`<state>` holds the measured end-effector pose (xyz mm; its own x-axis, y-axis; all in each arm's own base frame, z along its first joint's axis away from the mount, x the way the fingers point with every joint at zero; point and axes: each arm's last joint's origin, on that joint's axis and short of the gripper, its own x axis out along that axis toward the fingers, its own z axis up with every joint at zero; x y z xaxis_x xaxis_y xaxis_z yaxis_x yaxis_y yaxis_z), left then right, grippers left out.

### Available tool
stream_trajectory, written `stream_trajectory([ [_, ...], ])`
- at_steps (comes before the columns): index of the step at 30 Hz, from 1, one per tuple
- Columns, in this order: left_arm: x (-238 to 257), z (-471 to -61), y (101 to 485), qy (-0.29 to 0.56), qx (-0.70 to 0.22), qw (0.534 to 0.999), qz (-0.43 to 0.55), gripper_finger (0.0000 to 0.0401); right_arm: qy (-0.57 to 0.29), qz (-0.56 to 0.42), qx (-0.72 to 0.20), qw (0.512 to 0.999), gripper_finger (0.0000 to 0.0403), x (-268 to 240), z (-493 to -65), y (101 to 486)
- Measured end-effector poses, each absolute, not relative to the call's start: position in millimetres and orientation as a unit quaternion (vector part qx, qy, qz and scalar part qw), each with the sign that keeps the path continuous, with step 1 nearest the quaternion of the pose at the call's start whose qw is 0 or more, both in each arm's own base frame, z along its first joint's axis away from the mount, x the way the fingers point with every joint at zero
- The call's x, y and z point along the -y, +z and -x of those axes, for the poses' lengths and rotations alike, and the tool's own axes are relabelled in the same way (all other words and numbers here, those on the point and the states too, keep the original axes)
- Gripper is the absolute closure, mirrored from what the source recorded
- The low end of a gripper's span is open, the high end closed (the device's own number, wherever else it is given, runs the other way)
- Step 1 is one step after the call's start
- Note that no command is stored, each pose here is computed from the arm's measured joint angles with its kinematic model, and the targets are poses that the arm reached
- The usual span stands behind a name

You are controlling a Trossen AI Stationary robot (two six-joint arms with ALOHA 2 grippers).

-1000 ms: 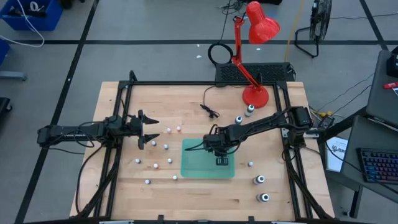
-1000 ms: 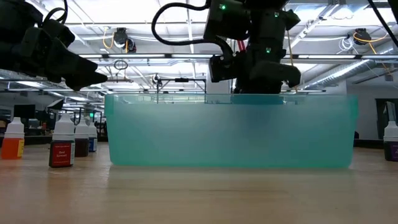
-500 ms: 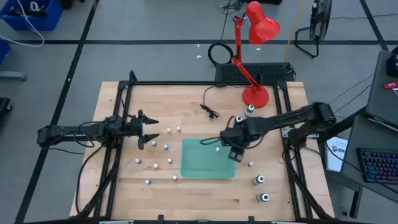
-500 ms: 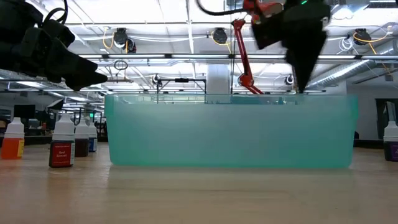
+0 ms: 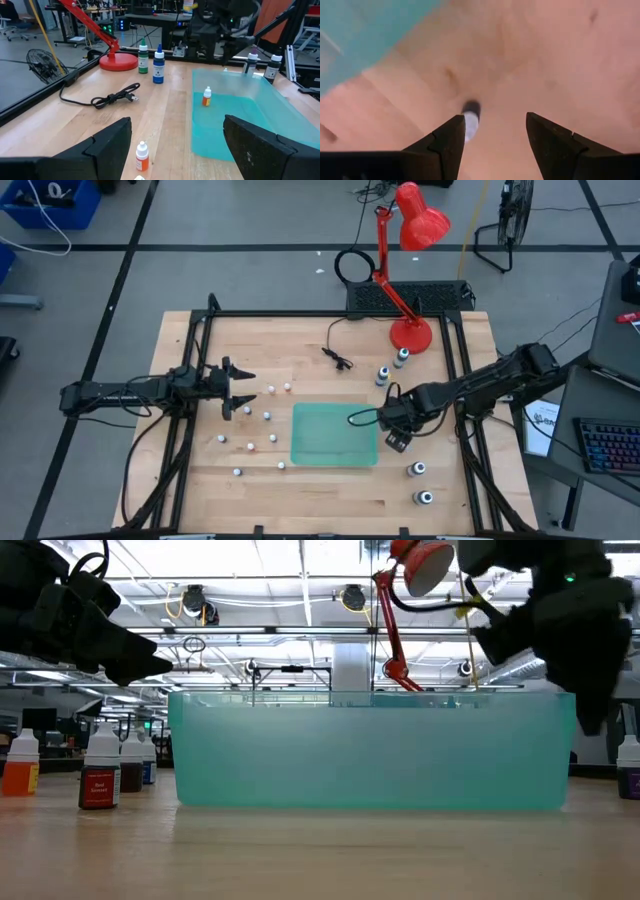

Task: Pick & Place food coloring
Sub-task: Put the small violet food coloring bottle into the light blue bin

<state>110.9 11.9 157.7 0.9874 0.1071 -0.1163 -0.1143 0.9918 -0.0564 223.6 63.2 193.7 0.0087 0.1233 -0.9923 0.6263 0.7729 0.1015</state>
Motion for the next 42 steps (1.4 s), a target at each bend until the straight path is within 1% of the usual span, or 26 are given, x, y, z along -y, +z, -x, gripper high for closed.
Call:
stream_trajectory([
  [3,-12,-111,158,0.055,-0.057,0.996,0.031,0.0091,-0.184,-0.292,-0.686,0.64,0.0208,-69,-219,188],
  [5,-12,-111,158,0.055,-0.057,0.996,0.031,0.0091,-0.184,-0.293,-0.687,0.639,0.021,-72,-218,187],
  [13,-12,-111,158,0.055,-0.057,0.996,0.031,0.0091,-0.157,-0.304,-0.664,0.665,0.0209,-84,-223,187],
  [21,-12,-111,158,0.055,-0.057,0.996,0.031,0.0091,-0.171,-0.289,-0.652,0.679,0.0215,-86,-223,187],
  [32,-12,-111,158,0.055,-0.057,0.996,0.031,0.0091,-0.175,-0.286,-0.655,0.677,0.0215,-86,-222,186],
  [42,-12,-111,158,0.055,-0.057,0.996,0.031,0.0091,-0.179,-0.27,-0.673,0.665,0.0216,-87,-224,176],
])
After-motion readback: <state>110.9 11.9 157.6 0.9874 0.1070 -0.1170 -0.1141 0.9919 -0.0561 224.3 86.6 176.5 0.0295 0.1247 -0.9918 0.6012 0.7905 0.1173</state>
